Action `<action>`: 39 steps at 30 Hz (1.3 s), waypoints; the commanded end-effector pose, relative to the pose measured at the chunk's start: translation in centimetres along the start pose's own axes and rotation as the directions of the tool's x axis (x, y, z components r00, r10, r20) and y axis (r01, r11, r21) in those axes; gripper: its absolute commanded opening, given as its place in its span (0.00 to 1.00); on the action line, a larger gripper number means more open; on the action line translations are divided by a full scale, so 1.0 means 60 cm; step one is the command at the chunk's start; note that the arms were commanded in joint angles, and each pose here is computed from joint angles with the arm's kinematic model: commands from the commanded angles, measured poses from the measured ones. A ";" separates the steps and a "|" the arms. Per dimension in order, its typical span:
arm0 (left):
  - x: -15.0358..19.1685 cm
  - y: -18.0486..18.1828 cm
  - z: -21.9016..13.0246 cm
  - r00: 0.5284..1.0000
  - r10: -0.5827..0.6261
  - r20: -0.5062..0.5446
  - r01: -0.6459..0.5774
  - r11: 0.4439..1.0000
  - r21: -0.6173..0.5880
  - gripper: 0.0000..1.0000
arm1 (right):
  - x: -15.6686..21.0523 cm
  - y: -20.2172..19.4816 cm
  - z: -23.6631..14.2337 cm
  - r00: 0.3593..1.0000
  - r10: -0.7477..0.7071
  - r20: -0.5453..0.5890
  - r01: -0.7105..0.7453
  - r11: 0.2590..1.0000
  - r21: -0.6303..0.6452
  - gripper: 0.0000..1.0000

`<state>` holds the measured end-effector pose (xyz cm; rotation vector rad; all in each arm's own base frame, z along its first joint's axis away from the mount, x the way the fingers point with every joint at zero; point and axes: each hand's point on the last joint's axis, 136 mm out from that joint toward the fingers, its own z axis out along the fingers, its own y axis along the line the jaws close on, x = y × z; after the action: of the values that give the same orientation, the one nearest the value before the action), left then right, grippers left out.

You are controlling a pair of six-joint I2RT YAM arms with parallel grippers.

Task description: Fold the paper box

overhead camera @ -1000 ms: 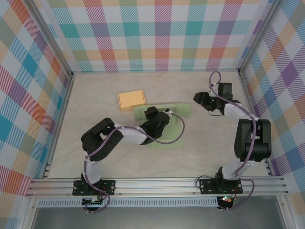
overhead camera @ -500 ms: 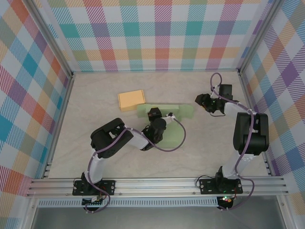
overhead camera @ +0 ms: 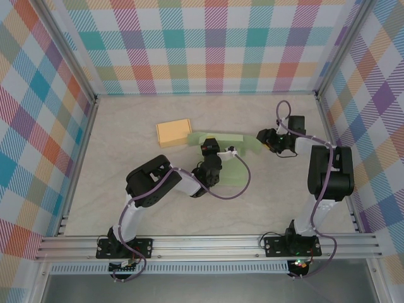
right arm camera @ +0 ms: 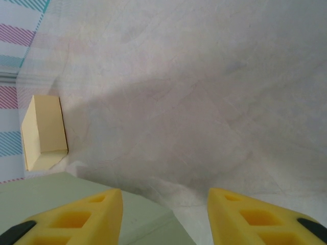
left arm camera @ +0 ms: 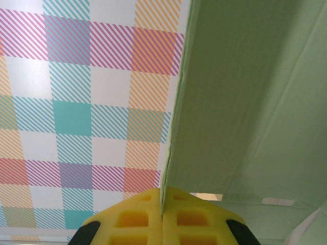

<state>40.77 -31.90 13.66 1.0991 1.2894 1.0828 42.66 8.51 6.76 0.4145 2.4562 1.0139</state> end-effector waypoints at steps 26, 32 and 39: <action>0.010 -0.048 0.010 0.996 0.088 0.025 -0.088 0.996 0.008 0.00 | 0.139 0.058 0.008 0.986 -0.153 -0.073 0.145 0.984 -0.101 0.49; 0.010 -0.052 0.010 0.995 0.094 0.029 -0.094 0.995 0.012 0.00 | 0.146 0.076 0.020 0.972 -0.227 -0.054 0.220 0.969 -0.114 0.49; 0.006 -0.051 0.007 0.994 0.103 0.043 -0.103 0.995 0.016 0.00 | 0.152 0.086 0.016 0.960 -0.280 -0.005 0.277 0.952 -0.131 0.49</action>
<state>41.27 -31.99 11.86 1.1593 1.2403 1.1227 35.44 15.96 5.76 0.1033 2.4538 1.0565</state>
